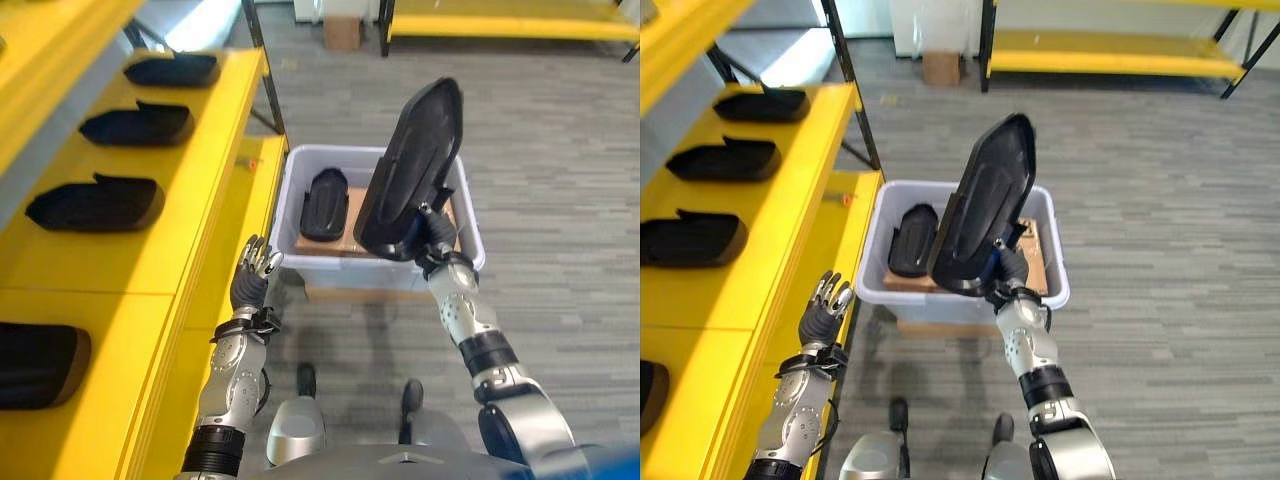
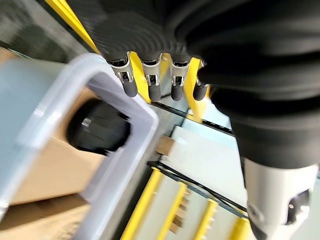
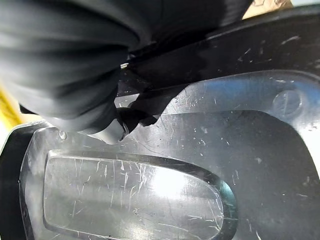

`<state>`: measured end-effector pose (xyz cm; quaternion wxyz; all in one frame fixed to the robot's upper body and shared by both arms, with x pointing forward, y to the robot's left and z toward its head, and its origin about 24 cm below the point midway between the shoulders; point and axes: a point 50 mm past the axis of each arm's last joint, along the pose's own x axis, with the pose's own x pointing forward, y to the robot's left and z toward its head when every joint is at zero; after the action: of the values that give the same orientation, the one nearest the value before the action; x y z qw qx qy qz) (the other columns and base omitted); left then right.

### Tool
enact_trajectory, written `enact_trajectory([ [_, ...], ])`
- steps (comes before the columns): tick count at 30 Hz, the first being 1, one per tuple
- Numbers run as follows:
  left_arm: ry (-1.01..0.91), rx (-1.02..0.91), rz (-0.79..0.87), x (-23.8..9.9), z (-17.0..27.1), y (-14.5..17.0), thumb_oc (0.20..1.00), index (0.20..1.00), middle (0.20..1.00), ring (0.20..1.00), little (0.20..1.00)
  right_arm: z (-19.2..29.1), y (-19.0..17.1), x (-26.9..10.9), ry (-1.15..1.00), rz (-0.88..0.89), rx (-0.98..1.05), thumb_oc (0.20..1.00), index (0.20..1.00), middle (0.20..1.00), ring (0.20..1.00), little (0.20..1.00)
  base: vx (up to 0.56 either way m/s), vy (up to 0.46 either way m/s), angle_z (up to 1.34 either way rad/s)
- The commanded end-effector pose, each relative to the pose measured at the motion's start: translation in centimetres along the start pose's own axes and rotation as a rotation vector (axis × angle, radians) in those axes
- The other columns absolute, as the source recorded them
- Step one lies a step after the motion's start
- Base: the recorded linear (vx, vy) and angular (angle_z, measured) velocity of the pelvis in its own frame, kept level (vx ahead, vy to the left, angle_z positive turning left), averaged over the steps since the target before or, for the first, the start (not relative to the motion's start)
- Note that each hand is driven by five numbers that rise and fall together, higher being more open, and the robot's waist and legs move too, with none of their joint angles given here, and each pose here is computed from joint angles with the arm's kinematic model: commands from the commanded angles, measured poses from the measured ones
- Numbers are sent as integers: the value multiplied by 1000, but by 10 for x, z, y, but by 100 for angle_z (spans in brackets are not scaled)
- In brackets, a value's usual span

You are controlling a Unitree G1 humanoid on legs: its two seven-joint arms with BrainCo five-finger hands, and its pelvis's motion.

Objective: Move parts from the plastic box to the shelf.

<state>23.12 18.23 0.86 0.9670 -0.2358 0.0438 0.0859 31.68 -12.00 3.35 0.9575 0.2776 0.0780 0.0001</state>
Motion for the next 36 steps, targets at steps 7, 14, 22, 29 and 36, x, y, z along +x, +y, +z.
enact_trajectory([
  [7,-24,-20,21,-13,0,9,1000,1000,1000,1000,1000,36,59,1,-174,312,-54,200,200,200,200,200,-59,-266,35],
  [14,-1,8,-33,-4,-5,-4,1000,1000,1000,1000,1000,35,38,-12,-217,228,56,200,200,200,200,200,-130,-61,216],
  [22,-70,74,-23,-1,11,2,1000,1000,1000,1000,1000,32,49,-15,-241,243,106,200,200,200,200,200,-8,293,64],
  [29,-146,109,-5,6,27,4,1000,1000,1000,1000,1000,32,89,-11,-234,353,155,200,200,200,200,200,-2,336,36],
  [36,-149,134,-62,21,30,-7,1000,1000,1000,1000,1000,34,85,-14,-250,352,133,200,200,200,200,200,67,196,69],
])
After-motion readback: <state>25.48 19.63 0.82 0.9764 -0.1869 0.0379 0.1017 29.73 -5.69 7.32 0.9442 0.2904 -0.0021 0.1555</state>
